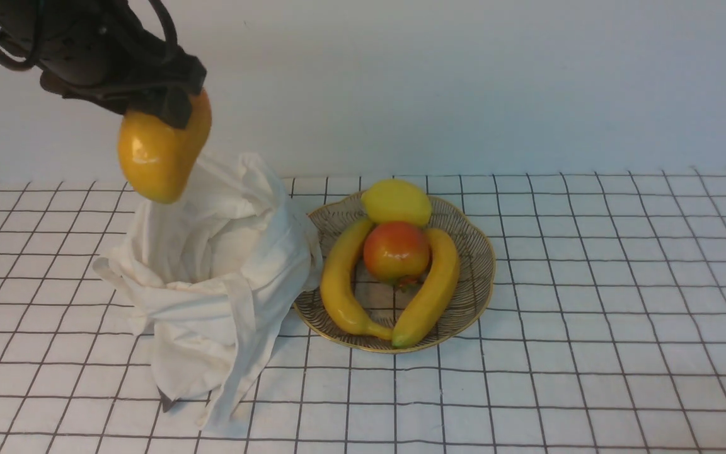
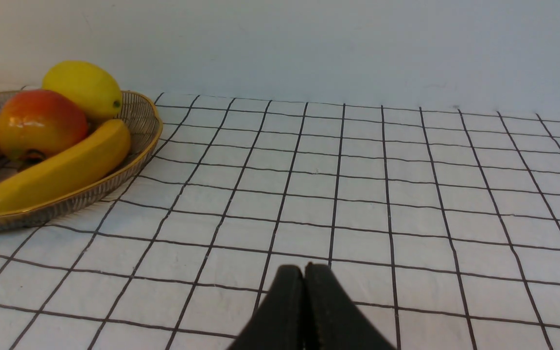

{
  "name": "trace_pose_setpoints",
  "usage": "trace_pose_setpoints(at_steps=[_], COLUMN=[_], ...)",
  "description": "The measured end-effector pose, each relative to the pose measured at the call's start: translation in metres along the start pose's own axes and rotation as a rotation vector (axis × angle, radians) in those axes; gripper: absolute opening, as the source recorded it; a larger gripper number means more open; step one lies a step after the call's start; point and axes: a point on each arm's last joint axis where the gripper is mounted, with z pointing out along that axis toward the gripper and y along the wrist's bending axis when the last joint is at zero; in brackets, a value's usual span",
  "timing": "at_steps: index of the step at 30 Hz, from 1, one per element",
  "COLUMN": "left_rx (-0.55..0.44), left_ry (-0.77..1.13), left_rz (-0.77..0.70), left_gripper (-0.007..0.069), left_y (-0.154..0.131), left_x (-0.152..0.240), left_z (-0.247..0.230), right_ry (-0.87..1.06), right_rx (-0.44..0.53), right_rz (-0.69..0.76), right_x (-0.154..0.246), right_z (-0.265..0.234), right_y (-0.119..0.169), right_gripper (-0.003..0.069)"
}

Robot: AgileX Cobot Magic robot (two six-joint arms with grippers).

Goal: Take the fruit out of the bag on the white checkered tablecloth and place them on the plate.
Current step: 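Carry the mango from the white cloth bag to the fruit plate with the left gripper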

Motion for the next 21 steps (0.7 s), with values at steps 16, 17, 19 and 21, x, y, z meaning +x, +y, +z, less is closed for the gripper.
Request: trace_pose_setpoints(at_steps=[16,17,19,21], left_rx=[0.449,0.447,0.443,0.435], left_ry=[0.148,0.156,0.162,0.158], left_rz=[0.003,0.006,0.007,0.006], left_gripper=[0.0144,0.0166,0.0209,0.0253], left_y=[-0.084,-0.088,-0.092,-0.092], left_x=[-0.004,-0.003,-0.002,-0.002], left_z=[0.111,0.12,0.131,0.136], right_ry=[0.0,0.0,0.0,0.0], right_rx=[0.0,0.0,0.0,0.0], right_rz=[0.0,0.0,0.0,0.0], right_x=[0.0,0.0,0.0,0.0], right_z=[0.0,0.0,0.0,0.0], right_y=[0.0,0.0,0.0,0.0], right_gripper=[-0.0015,-0.0015,-0.0015,-0.0015])
